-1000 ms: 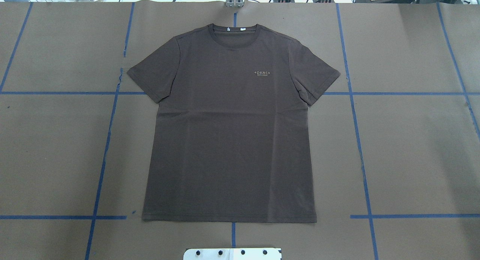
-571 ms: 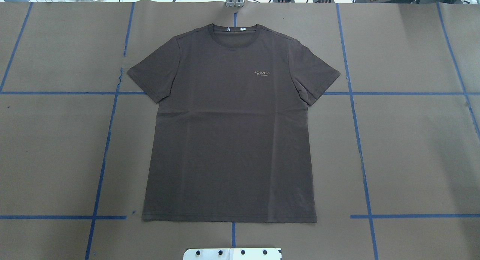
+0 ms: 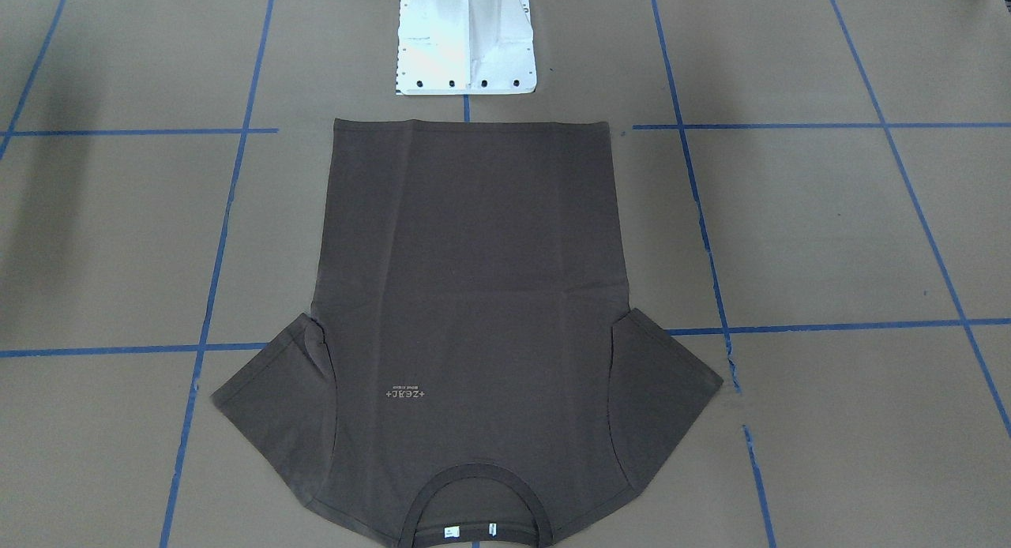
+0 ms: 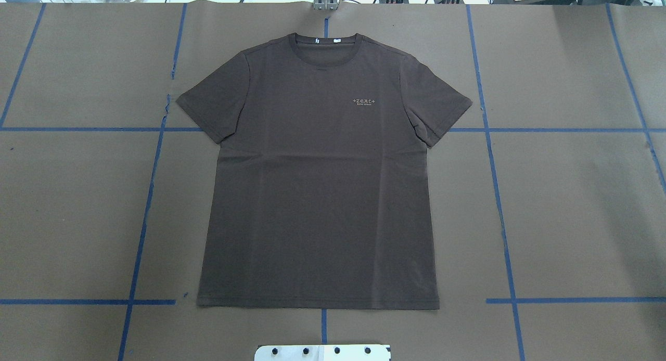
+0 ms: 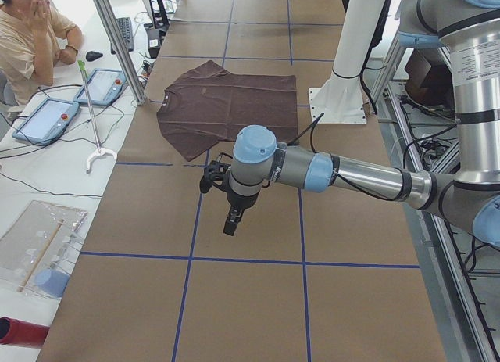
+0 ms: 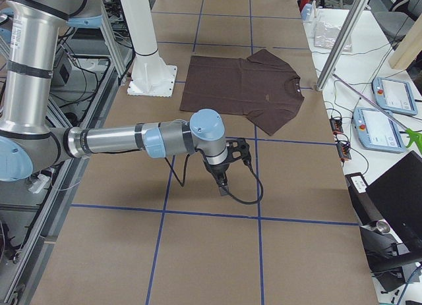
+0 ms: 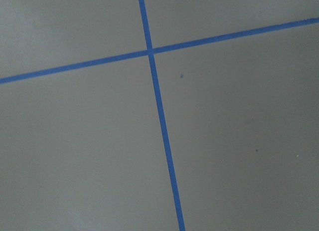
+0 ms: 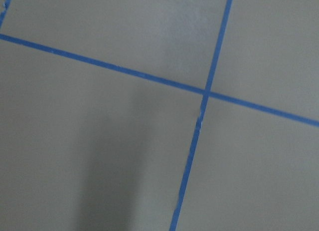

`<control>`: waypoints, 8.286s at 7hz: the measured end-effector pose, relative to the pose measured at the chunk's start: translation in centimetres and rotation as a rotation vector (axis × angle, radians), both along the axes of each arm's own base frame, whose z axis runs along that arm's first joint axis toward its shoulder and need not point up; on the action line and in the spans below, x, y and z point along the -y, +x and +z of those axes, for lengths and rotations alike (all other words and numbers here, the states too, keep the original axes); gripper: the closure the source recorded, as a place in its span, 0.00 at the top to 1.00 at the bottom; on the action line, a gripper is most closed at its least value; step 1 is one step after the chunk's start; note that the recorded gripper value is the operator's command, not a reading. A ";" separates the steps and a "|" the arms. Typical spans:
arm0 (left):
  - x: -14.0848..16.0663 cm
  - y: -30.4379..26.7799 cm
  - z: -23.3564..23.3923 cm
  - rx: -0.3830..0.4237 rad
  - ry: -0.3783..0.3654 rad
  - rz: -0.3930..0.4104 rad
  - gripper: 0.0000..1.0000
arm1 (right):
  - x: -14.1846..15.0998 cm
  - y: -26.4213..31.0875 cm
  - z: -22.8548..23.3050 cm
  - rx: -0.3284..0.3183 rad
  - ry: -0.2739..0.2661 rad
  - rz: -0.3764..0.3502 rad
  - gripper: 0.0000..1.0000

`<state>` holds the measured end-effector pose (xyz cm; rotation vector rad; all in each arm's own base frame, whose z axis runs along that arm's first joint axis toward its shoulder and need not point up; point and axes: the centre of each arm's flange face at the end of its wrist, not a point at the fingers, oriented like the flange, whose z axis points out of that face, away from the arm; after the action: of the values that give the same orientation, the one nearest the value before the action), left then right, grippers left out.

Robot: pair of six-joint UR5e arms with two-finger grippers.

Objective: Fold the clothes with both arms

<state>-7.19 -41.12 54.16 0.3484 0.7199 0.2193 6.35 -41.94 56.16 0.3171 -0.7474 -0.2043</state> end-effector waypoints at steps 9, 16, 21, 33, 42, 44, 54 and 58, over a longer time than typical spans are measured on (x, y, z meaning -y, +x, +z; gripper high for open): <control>6.1 0.1 -0.9 -0.052 0.245 -0.030 1.00 | 15.7 -21.1 -13.6 0.237 -0.015 0.291 0.92; 6.2 0.1 -1.0 -0.052 0.249 -0.029 1.00 | 15.9 -44.6 -10.6 0.260 -0.004 0.443 0.68; 6.1 0.1 -0.9 -0.051 0.247 -0.030 1.00 | 17.1 -45.3 -8.3 0.178 0.053 0.433 0.66; 5.9 0.1 -1.1 -0.052 0.249 -0.028 1.00 | 18.7 -48.1 -14.0 0.157 0.024 0.434 0.00; 5.7 0.1 -1.0 -0.052 0.245 -0.030 1.00 | 18.7 -59.0 -27.2 0.059 -0.013 0.504 0.99; 5.7 0.1 -1.2 -0.052 0.249 -0.029 1.00 | 18.4 -59.7 -27.8 0.058 -0.001 0.496 1.00; 13.5 12.1 -10.8 -0.191 0.279 -0.071 0.81 | 25.7 -20.2 -20.2 0.100 -0.010 0.053 1.00; 18.3 29.3 -12.0 -0.227 0.044 -0.242 0.59 | 23.1 -12.9 -11.7 0.074 -0.011 0.020 1.00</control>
<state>22.16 -59.43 42.12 0.5036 0.8889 -0.0352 -6.58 -65.04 44.42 0.3227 -0.8175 -0.1699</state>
